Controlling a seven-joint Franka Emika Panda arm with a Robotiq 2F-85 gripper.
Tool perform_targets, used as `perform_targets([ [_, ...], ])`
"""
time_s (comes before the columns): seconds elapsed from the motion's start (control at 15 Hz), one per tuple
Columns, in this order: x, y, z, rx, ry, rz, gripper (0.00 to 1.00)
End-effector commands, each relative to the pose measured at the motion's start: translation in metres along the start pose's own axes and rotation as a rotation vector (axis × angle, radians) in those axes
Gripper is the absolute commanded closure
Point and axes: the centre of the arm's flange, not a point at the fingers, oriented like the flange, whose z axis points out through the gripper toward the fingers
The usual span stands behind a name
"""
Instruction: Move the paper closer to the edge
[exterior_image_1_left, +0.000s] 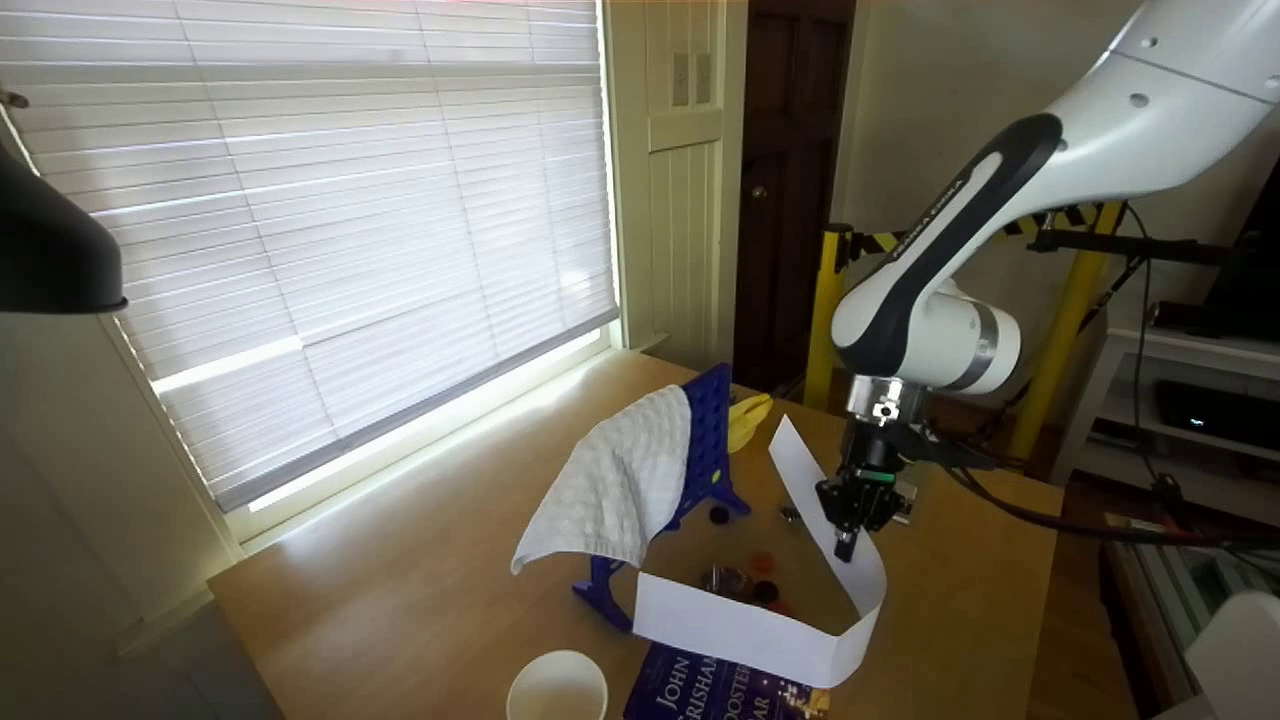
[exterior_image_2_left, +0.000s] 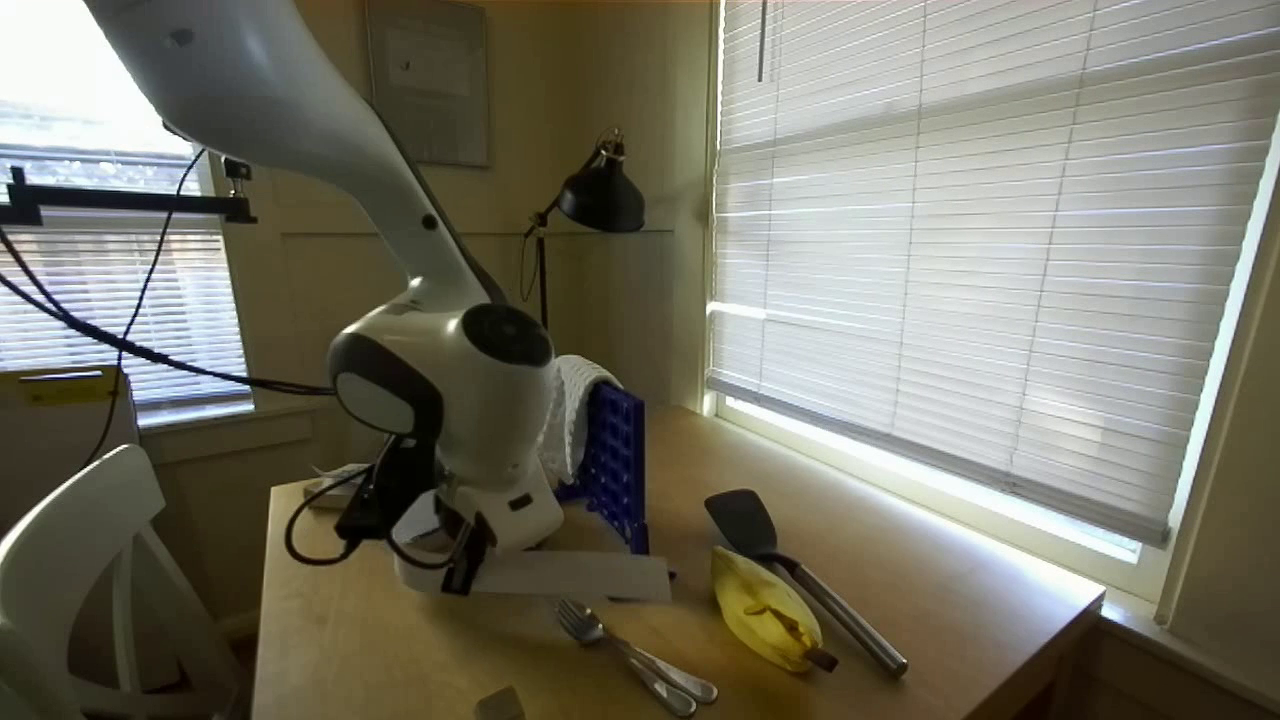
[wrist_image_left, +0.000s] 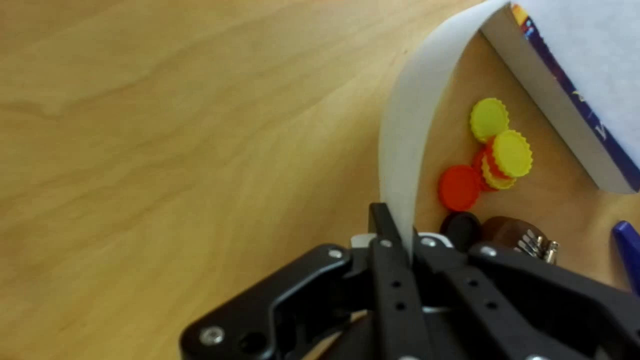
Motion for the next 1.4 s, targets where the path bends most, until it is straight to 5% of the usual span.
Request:
perform_targets([
  [0.0, -0.039, -0.012, -0.052, -0.098, -0.026, -0.028, 1.0],
  [0.67, -0.073, -0.011, -0.083, -0.591, -0.263, -0.051, 1.0],
  [0.93, -0.059, 0.0, -0.071, -0.764, -0.287, -0.061, 1.0],
  [1.33, -0.045, 0.023, -0.028, -0.94, -0.209, -0.051, 1.0],
])
